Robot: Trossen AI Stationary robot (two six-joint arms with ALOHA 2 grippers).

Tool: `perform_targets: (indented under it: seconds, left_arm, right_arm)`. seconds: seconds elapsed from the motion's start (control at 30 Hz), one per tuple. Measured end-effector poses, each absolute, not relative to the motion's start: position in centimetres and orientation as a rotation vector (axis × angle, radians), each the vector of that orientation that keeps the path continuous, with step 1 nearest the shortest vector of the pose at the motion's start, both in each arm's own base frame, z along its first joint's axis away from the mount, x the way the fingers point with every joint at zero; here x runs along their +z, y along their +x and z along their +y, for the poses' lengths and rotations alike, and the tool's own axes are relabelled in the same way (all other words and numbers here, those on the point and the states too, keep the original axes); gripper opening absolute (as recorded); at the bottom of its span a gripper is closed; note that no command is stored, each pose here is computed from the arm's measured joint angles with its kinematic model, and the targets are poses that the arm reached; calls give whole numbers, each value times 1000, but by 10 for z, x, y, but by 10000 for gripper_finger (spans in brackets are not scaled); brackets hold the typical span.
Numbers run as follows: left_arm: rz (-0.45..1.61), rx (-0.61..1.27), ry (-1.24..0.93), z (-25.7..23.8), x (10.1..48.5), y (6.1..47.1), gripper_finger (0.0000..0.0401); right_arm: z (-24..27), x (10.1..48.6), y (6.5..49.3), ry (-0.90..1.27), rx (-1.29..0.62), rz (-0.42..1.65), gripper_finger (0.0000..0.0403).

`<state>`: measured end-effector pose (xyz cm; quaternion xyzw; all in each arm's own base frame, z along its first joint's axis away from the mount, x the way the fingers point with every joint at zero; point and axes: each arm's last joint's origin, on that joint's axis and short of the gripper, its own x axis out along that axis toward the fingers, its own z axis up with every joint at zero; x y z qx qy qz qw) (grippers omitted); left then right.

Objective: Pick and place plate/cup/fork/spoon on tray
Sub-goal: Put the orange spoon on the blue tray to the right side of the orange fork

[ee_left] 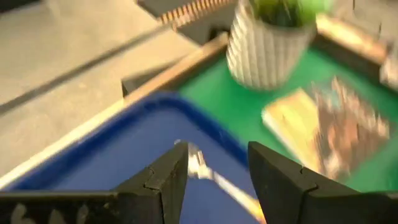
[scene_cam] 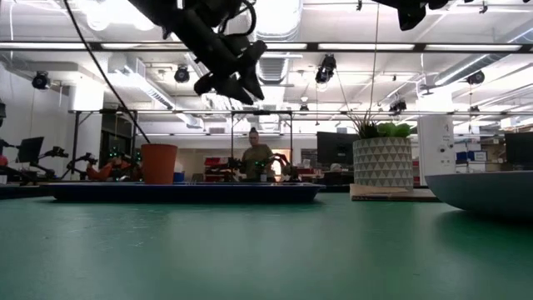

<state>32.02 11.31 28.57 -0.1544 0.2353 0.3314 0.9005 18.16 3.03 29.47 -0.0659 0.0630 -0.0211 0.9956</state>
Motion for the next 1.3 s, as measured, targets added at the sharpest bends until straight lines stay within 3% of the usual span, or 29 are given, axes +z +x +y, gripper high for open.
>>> perform_targets:
  seconds: [0.17,0.53,0.63,0.8,1.1,1.3]
  left_arm:
    - [257,733,-386,145,291,325,152]
    - [7,543,-390,216,252,358,152]
    - [-14,496,-541,229,241,365,152]
    - [172,425,-657,208,214,380,152]
    - [558,603,-624,139,180,391,152]
    - [620,742,-600,101,171,394,152]
  right_arm:
    - [30,296,180,-133,-42,121,28]
    - [30,295,181,-137,-42,130,28]
    - [30,294,181,-156,-40,138,28]
    - [30,294,180,-174,-43,141,28]
    - [30,293,180,-156,-45,144,28]
    - [30,293,180,-151,-46,144,28]
